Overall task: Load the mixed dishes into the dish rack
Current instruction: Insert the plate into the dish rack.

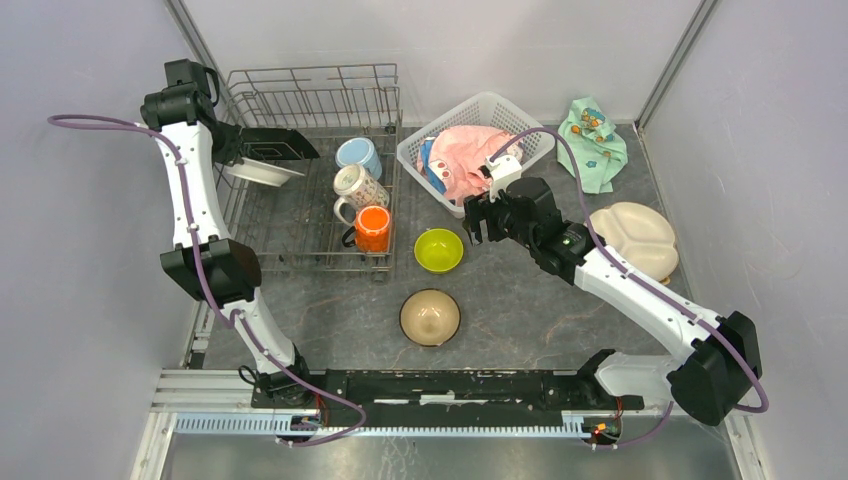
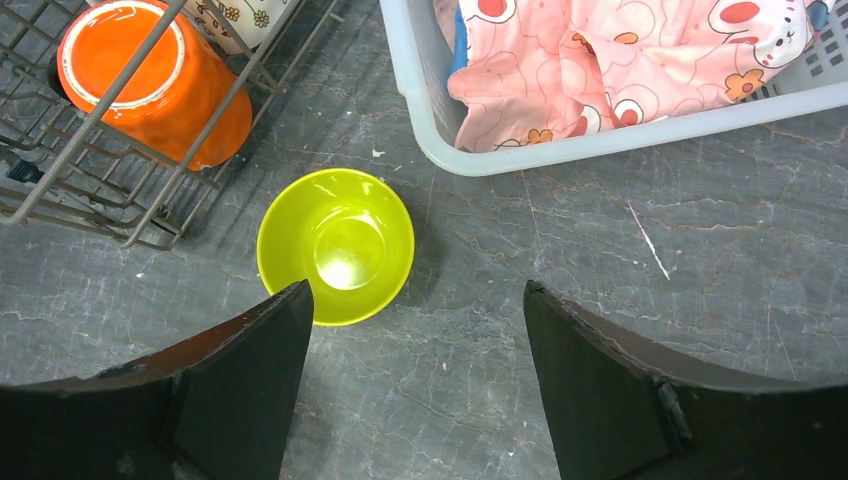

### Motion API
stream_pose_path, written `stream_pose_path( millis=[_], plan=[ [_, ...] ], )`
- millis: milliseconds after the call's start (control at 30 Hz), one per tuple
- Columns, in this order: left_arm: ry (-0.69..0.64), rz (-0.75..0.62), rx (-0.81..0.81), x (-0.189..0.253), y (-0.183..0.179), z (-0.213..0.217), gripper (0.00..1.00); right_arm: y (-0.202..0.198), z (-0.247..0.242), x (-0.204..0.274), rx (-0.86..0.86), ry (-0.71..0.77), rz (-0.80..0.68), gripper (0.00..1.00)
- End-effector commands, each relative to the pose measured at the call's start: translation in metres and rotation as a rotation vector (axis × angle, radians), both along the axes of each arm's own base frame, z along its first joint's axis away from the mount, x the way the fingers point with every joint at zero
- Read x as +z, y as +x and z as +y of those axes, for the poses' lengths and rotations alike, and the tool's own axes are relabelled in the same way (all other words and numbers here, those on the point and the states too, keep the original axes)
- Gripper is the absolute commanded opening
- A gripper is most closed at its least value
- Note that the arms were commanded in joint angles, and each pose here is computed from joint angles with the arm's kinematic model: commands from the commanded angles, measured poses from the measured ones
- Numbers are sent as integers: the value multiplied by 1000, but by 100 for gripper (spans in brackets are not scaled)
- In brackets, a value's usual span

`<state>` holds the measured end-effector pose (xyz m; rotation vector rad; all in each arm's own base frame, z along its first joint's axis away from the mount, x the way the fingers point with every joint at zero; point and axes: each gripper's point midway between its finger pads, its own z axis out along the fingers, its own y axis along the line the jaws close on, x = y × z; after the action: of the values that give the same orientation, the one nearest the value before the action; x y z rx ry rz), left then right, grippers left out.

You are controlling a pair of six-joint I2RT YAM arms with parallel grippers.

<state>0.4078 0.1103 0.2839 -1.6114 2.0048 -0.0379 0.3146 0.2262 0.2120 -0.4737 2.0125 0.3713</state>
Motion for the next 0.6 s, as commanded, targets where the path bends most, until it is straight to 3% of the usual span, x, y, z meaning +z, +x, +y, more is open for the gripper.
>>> stream_pose_path(
  millis=[0, 567],
  plan=[
    [16, -167, 78, 33, 20, 9, 2, 9, 1, 33, -20, 50, -78, 84],
    [-29, -147, 119, 9, 38, 8, 5, 12, 0, 35, -31, 38, -83, 84]
  ],
)
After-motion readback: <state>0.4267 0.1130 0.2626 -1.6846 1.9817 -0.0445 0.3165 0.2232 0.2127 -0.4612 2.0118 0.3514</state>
